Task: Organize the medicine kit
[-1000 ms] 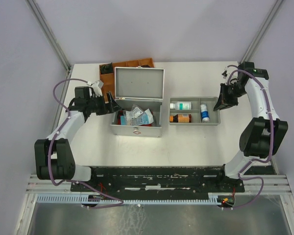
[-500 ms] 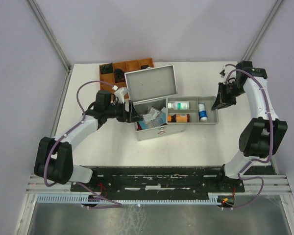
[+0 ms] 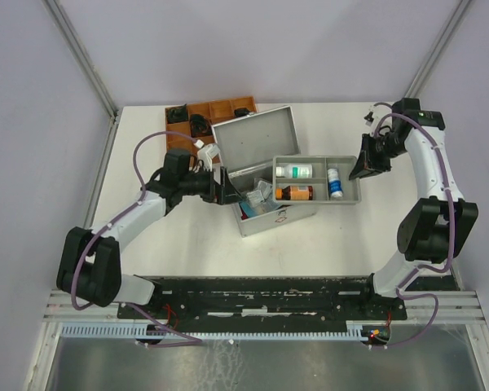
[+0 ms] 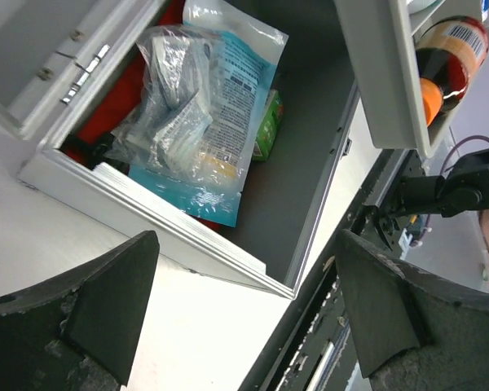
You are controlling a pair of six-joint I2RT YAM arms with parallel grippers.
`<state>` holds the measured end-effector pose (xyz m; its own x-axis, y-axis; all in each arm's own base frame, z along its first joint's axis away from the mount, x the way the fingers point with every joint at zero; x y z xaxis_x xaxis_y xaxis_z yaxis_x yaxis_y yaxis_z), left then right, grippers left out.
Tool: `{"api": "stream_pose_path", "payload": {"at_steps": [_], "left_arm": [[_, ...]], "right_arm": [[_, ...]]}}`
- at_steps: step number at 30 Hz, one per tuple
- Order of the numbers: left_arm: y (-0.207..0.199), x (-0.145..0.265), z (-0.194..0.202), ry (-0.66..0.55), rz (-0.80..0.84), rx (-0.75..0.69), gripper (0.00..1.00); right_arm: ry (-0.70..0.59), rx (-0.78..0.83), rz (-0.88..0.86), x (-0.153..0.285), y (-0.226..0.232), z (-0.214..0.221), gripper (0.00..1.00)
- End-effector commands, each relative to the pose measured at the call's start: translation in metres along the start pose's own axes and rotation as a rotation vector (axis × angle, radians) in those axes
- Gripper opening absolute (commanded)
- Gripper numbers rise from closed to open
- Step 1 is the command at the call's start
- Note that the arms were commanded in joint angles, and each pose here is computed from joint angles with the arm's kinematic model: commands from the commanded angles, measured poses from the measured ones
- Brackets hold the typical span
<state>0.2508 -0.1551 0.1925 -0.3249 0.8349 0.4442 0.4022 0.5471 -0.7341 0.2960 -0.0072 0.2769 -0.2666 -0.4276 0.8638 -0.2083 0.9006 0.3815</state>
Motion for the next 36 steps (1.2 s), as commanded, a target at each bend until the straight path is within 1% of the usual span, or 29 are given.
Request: {"api": "stream_pose_path", "payload": {"at_steps": [1,6,14,19,26,36], "left_arm": [[-0.018,0.026,-0.034,-0.169,-0.009,-0.189,0.96],[-0.014,0.049,-0.051,-0.259,-0.149,-0.245,0.97],[-0.012,0.083,-0.070,-0.419,-0.301,-0.274,1.00],[-0.014,0.100,-0.076,-0.500,-0.382,-0.296,0.99],[-0.017,0.112,-0.079,-0.537,-0.422,-0.310,0.99],[-0.025,0.116,-0.077,-0.544,-0.389,-0.325,0.99]], "right_arm": [[-0.136,0.048,-0.104,0.023,0.034,-0.007,0.01],[-0.144,0.058,-0.101,0.020,0.045,-0.012,0.00],[-0.128,0.106,-0.124,0.007,0.066,-0.018,0.01],[-0.128,0.141,-0.143,-0.003,0.081,-0.025,0.00],[-0.118,0.166,-0.157,-0.019,0.096,-0.033,0.01],[-0.062,0.221,-0.137,-0.044,0.103,-0.053,0.01]]}}
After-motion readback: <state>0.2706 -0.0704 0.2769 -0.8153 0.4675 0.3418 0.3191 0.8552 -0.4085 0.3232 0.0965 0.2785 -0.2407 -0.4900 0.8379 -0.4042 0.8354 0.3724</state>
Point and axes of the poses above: each gripper's point midway between its finger pads, its own x axis back along the fingers, its own y axis along the line the jaws close on, z = x × y, the point moved 10 cm from there along x, back along the fingers, and after that the axes turned 10 degrees about x, right-handed, at the moved point
